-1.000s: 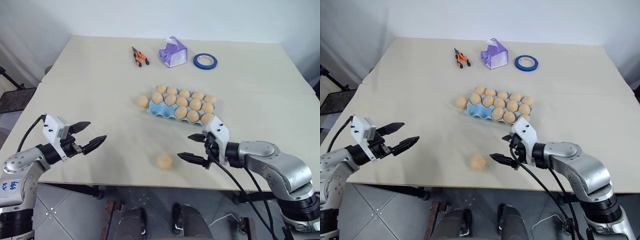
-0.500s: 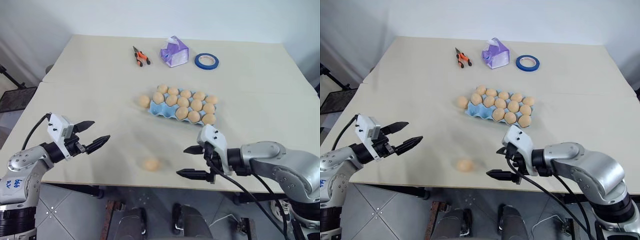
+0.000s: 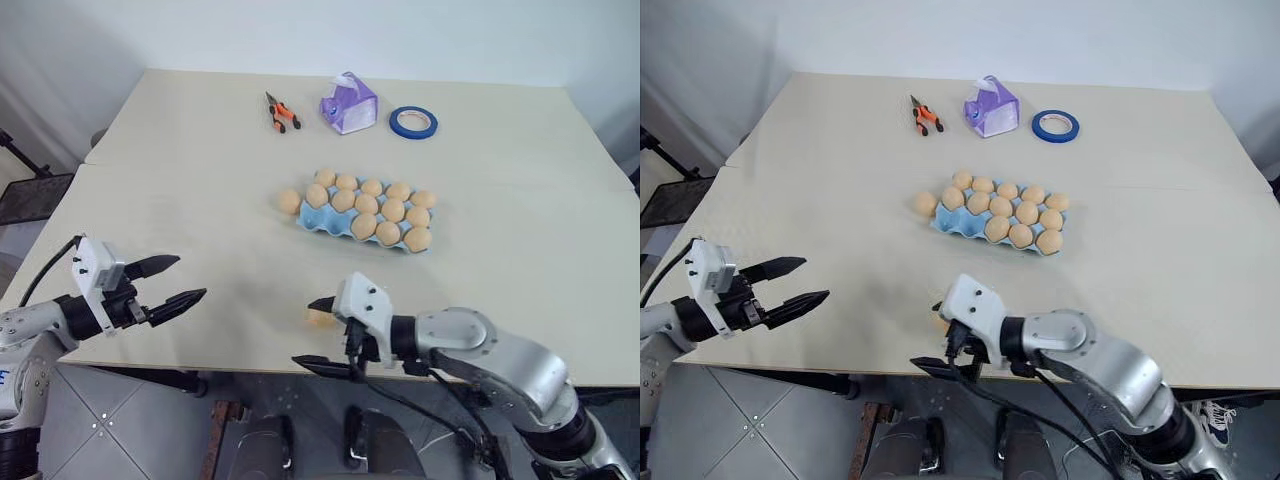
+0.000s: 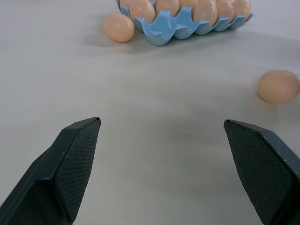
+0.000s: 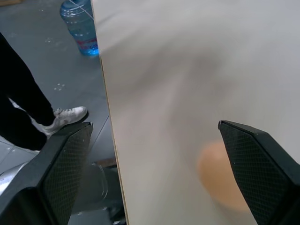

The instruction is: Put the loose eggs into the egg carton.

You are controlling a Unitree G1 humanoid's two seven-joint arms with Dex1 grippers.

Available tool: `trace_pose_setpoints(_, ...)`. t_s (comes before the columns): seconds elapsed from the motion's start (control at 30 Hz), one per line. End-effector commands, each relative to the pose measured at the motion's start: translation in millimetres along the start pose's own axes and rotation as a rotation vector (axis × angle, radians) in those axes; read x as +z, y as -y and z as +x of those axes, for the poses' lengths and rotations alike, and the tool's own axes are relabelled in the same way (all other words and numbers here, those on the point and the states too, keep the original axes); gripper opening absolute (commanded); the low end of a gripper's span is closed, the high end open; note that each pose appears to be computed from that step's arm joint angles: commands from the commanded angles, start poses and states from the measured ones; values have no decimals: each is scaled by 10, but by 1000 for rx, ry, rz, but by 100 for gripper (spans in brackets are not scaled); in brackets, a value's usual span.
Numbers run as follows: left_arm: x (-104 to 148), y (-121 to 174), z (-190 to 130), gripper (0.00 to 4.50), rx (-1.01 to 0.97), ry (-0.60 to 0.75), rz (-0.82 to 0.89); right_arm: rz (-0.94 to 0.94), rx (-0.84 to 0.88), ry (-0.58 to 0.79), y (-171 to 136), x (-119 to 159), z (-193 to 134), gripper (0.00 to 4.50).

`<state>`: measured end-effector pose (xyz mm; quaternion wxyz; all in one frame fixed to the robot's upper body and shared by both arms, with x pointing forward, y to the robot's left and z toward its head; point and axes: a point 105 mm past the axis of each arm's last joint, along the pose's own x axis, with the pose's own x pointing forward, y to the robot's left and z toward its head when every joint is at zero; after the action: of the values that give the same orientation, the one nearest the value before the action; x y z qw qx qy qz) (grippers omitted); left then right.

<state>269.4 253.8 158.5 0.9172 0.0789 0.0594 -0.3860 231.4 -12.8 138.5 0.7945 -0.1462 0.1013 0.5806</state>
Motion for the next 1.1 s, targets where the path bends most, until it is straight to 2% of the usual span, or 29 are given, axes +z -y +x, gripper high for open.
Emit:
trace_pose_setpoints(0.03, 98, 2, -20, 450, -7, 33, 29, -62, -82, 38, 141, 49, 48, 448)
trace_pose_setpoints(0.23, 107, 14, 33, 450, -8, 45, 32, -87, -136, 8, 309, -93, 83, 448)
trace_pose_setpoints(0.5, 130, -6, 84, 450, 14, 70, 40, -25, -5, 6, 103, -166, 315, 448)
trace_pose_setpoints(0.73, 119, -27, 72, 450, 41, 71, 45, -36, -61, 19, 310, -152, 524, 448)
trace_pose_setpoints(0.77, 118, -27, 68, 450, 45, 71, 46, -38, -71, 15, 343, -164, 535, 412)
trace_pose_setpoints(0.8, 116, -27, 66, 450, 47, 72, 46, -38, -77, 12, 365, -171, 542, 397)
trace_pose_setpoints(1.0, 106, -64, 54, 450, 80, 83, 54, -45, -66, -1, 346, -235, 474, 186)
trace_pose_setpoints(1.1, 106, -76, 69, 450, 87, 90, 59, -41, -86, 5, 376, -224, 444, 159)
